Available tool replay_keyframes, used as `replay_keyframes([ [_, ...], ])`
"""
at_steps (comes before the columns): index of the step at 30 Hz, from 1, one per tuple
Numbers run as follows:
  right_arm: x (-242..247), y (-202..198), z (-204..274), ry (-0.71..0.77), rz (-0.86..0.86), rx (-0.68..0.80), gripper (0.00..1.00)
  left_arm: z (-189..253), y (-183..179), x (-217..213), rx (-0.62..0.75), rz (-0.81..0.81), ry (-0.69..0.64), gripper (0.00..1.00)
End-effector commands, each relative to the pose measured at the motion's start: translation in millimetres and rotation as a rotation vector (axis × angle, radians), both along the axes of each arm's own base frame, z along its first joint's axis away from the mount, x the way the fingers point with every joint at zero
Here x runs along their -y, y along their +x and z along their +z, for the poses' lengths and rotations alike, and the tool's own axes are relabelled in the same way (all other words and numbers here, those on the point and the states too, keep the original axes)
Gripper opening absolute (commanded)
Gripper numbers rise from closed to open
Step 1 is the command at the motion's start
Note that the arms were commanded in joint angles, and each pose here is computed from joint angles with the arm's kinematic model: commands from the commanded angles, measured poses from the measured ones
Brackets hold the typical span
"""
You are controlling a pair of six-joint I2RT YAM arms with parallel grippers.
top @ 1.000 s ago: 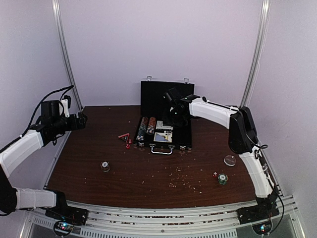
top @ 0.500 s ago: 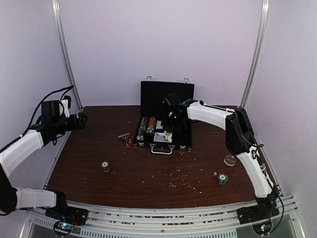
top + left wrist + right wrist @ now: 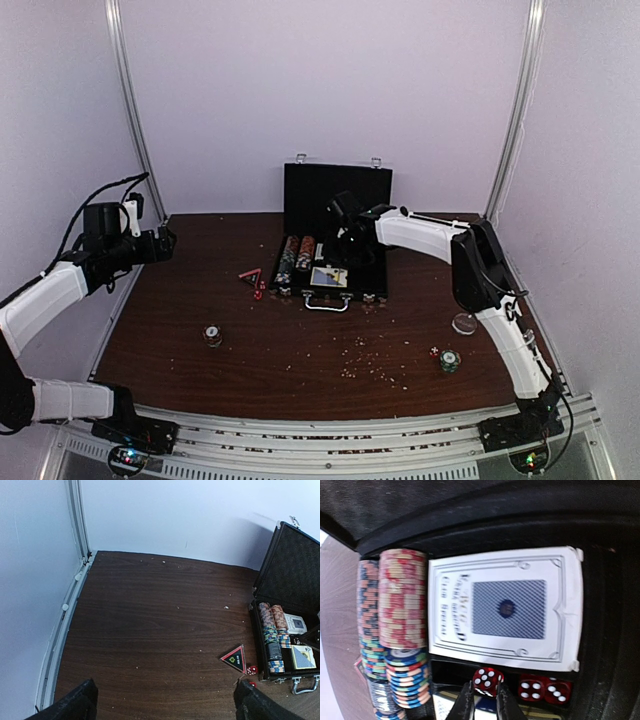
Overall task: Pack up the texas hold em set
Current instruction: Adjust the dice in the slot.
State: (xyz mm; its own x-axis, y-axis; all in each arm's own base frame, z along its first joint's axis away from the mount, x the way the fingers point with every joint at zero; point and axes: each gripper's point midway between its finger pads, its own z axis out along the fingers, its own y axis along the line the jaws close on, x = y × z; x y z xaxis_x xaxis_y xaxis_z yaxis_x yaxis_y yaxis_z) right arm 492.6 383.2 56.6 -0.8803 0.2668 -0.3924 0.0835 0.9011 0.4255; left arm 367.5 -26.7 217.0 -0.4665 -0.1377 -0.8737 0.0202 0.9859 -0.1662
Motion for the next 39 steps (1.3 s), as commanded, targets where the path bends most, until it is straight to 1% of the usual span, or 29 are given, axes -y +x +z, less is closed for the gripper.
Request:
replay_keyframes([
  [1,-18,5,4,0.051,0.061,0.042,0.17,6,0,3,0.021,-0.007,-0.014,0.98],
  [5,-26,7,12,0.089,0.084,0.066,0.17,7,-1,4,0.022,-0.008,-0.017,0.98],
  [12,-33,7,25,0.101,0.121,0.106,0.18,6,-2,4,0.020,-0.007,-0.020,0.98],
  [21,-27,0,-2,0.055,0.108,0.045,0.18,6,-2,4,0.020,-0.007,-0.024,0.98],
  [26,-15,-5,-17,0.000,0.063,0.003,0.18,5,-2,4,0.018,-0.007,-0.023,0.98],
  [33,7,-12,-25,-0.090,0.008,-0.030,0.18,4,-2,3,0.016,-0.002,-0.021,0.98],
  [39,31,-11,-11,-0.166,-0.070,0.000,0.18,3,-3,2,0.016,0.005,-0.015,0.98],
])
